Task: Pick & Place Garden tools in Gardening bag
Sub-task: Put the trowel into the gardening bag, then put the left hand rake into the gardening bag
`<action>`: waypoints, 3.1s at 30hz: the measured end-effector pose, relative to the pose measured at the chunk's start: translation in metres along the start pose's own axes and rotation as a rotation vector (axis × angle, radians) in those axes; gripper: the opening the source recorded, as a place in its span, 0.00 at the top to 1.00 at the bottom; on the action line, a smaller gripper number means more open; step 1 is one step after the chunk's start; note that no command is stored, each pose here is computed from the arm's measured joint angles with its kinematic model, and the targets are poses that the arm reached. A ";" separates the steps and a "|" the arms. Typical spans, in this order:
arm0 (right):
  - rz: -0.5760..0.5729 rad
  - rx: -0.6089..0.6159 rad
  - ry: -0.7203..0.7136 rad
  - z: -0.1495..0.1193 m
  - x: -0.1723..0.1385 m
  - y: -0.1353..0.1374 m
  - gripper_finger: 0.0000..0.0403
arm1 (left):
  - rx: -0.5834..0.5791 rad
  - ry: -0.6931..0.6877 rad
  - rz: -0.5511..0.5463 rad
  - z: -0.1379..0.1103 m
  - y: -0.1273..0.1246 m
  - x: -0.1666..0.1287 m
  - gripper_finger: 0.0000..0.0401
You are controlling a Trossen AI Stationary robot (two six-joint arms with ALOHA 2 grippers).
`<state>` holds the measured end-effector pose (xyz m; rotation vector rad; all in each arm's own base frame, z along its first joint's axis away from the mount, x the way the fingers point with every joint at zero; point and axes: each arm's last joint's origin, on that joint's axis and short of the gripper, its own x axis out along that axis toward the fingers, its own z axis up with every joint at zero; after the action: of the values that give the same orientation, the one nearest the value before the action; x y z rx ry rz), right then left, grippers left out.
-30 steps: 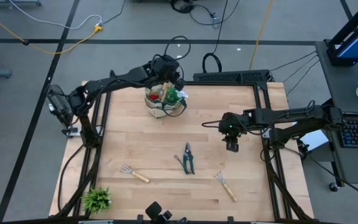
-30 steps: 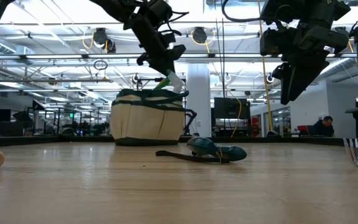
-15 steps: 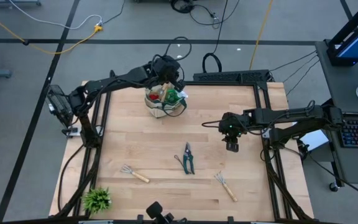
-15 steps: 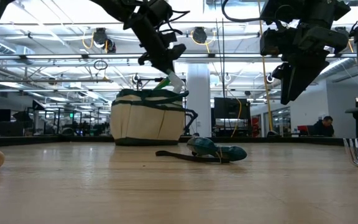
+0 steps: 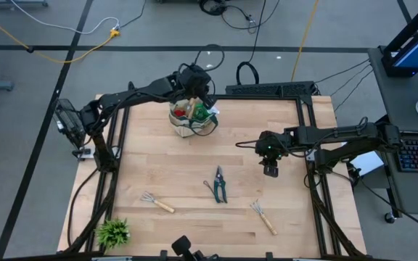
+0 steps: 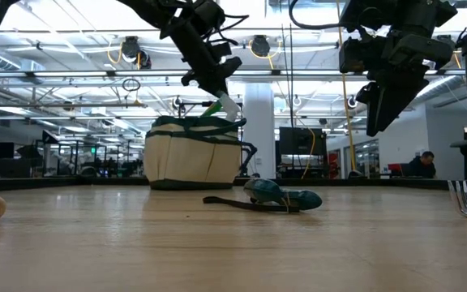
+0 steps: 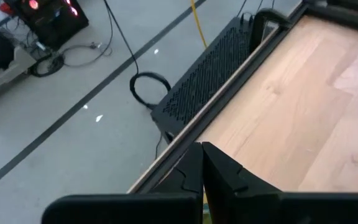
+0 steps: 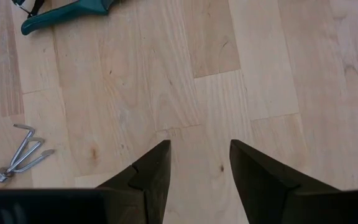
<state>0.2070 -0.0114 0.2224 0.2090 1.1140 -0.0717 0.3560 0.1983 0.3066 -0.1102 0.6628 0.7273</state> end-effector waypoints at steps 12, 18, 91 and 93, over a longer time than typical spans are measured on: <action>0.000 0.000 0.000 0.000 0.000 0.000 0.61 | -0.015 0.124 0.050 -0.013 0.001 -0.001 0.99; 0.000 0.000 0.000 0.000 0.000 0.000 0.61 | -0.031 -0.015 0.032 0.015 -0.002 -0.014 1.00; -0.004 0.056 0.048 -0.005 0.000 -0.001 0.61 | 0.074 0.059 0.114 0.013 -0.016 -0.026 0.99; -0.005 0.056 0.049 -0.005 0.000 -0.001 0.61 | 0.074 0.031 0.132 0.017 -0.015 -0.038 0.99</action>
<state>0.2026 -0.0110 0.2204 0.2591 1.1623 -0.1023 0.3538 0.1704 0.3408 -0.0098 0.7310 0.8288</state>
